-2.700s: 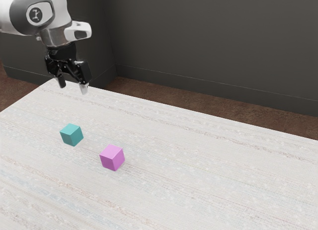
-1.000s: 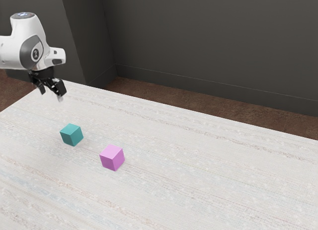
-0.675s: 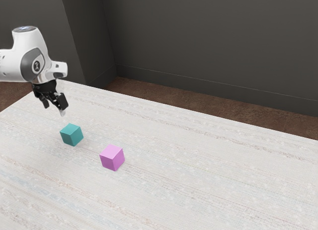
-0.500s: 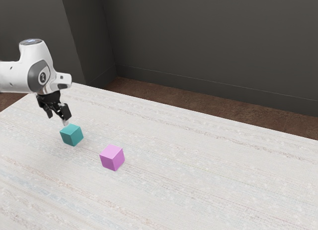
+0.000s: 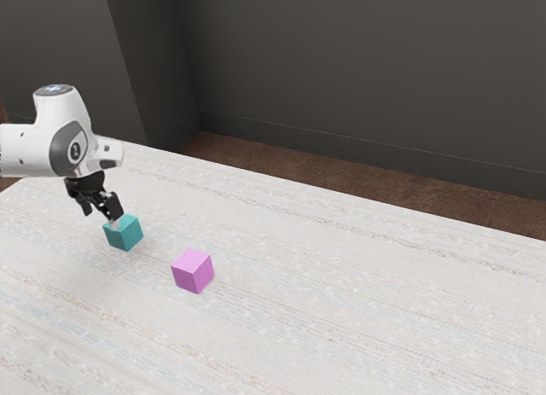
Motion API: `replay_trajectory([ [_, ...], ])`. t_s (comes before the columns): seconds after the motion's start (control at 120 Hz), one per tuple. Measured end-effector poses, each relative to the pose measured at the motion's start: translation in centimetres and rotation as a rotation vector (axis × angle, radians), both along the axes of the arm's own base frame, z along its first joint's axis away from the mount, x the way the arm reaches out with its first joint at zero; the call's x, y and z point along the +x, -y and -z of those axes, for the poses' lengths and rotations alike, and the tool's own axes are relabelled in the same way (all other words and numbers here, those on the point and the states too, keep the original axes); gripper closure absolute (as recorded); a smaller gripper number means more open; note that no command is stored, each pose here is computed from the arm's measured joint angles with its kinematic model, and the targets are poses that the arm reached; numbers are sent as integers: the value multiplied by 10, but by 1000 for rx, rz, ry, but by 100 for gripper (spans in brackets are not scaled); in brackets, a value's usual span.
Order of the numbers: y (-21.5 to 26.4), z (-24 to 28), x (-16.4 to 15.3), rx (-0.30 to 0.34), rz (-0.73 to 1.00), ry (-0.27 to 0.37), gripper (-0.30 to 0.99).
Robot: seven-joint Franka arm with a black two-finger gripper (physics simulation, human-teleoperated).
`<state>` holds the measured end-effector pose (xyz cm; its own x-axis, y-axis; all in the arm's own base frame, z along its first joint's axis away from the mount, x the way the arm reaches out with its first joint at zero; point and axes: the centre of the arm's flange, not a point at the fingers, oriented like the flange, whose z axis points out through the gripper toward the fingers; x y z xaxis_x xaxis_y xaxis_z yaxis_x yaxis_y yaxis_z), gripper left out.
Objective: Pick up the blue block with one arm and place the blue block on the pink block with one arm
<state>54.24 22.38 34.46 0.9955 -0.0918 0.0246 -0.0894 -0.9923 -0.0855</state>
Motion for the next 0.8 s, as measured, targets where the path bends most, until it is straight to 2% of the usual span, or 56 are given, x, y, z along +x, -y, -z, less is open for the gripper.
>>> replay_trajectory([
  [0.15, -9, 11, 5, 9, -20, -4, 0],
  [0.467, -14, 17, 11, -33, -63, 16, 0],
  [0.642, -21, 27, 33, -68, -45, 21, 0],
  [0.8, -20, 24, 31, -57, -21, 10, 0],
])
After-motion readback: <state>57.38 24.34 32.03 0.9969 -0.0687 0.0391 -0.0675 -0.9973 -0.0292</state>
